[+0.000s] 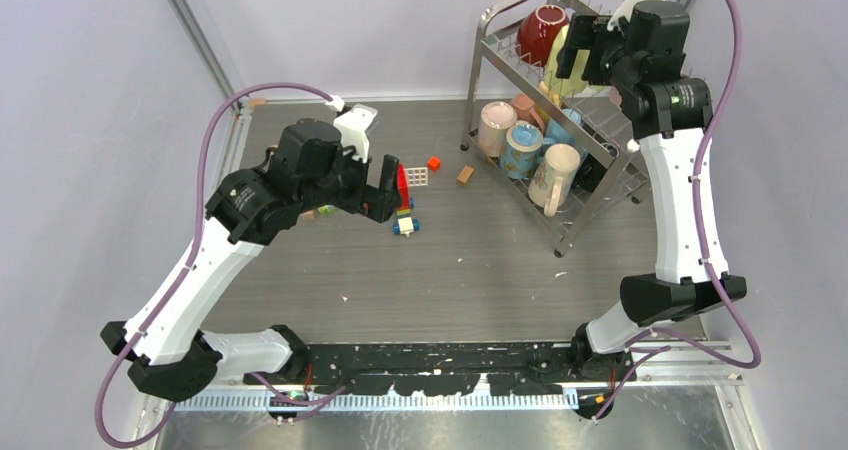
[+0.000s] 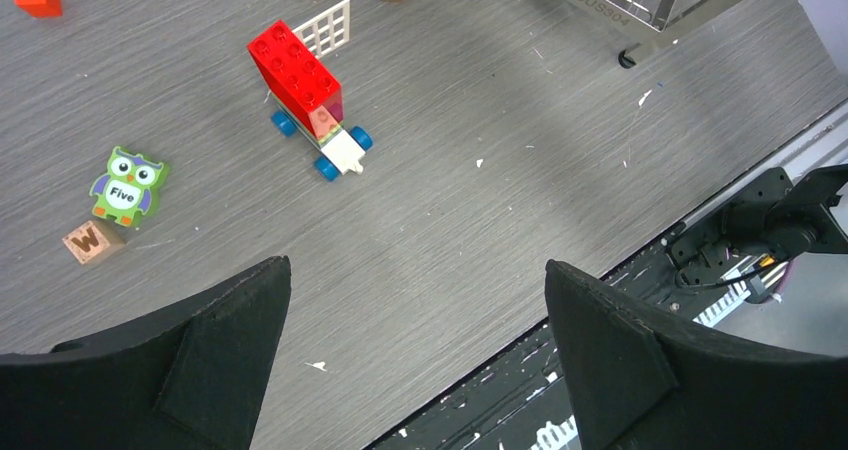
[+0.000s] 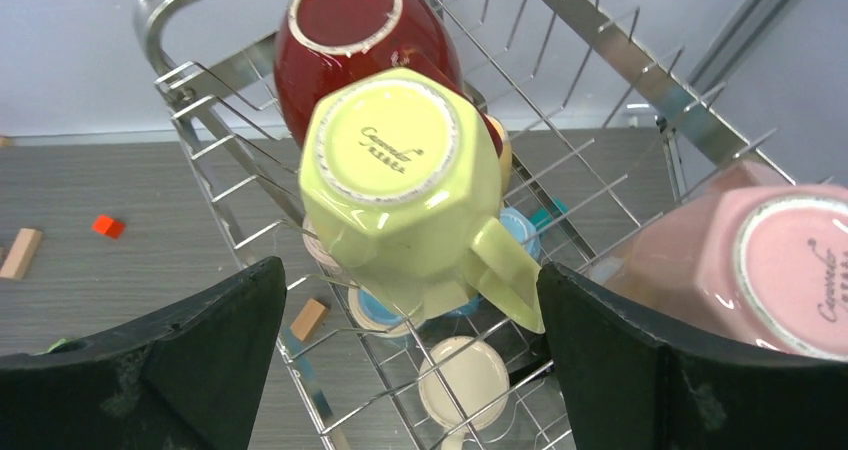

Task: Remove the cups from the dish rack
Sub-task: Unload the cup from the dish rack.

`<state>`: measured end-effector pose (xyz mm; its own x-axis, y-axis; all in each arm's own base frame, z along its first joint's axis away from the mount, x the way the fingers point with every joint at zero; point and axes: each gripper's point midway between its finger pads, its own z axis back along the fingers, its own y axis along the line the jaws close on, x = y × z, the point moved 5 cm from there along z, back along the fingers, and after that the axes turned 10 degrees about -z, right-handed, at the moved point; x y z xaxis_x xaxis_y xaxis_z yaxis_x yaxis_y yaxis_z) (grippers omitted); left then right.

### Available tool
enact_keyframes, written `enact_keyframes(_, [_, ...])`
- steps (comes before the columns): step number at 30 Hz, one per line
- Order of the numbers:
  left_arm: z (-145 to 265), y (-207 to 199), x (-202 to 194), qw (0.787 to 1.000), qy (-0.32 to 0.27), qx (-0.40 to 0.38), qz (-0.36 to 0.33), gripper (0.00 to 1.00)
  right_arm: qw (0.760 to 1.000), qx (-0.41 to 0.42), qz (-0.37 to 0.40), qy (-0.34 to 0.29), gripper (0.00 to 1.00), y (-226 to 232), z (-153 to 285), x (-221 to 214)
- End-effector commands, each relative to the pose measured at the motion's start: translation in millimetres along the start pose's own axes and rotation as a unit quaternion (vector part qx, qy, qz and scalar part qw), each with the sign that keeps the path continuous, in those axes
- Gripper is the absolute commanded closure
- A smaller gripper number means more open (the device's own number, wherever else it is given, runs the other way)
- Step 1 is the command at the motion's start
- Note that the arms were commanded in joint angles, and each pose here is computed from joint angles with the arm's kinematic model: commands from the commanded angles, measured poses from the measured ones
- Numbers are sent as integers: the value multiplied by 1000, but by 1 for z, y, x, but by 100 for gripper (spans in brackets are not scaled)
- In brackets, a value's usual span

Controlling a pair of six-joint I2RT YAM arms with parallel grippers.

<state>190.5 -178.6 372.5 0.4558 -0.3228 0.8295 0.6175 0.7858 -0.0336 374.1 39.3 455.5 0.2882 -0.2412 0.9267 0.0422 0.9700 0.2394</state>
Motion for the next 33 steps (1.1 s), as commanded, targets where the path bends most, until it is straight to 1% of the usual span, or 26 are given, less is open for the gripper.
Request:
enact_keyframes(1, [5,-3,7,1000,-13,-11,6,0,998,37,26,-41,0,11,8,26])
enact_keyframes(7, [6,-5,9,1000,-11,-17,10,0,998,33,32,-31,0,5,-8,28])
enact_keyframes(9, [7,-5,9,1000,-10,-17,9,0,998,52,32,-26,0,7,-12,28])
enact_keyframes(16, [8,-5,7,1000,-9,-15,11,0,997,75,23,-1,0,9,-19,21])
enact_keyframes(21, [7,-5,6,1000,-8,-16,12,0,996,85,-7,19,0,13,-12,14])
enact_keyframes(32, [4,-6,6,1000,-8,-17,20,0,993,52,-90,53,0,12,5,5])
enact_keyframes(33, [4,-9,5,999,-6,-27,22,0,992,50,-98,55,0,12,7,4])
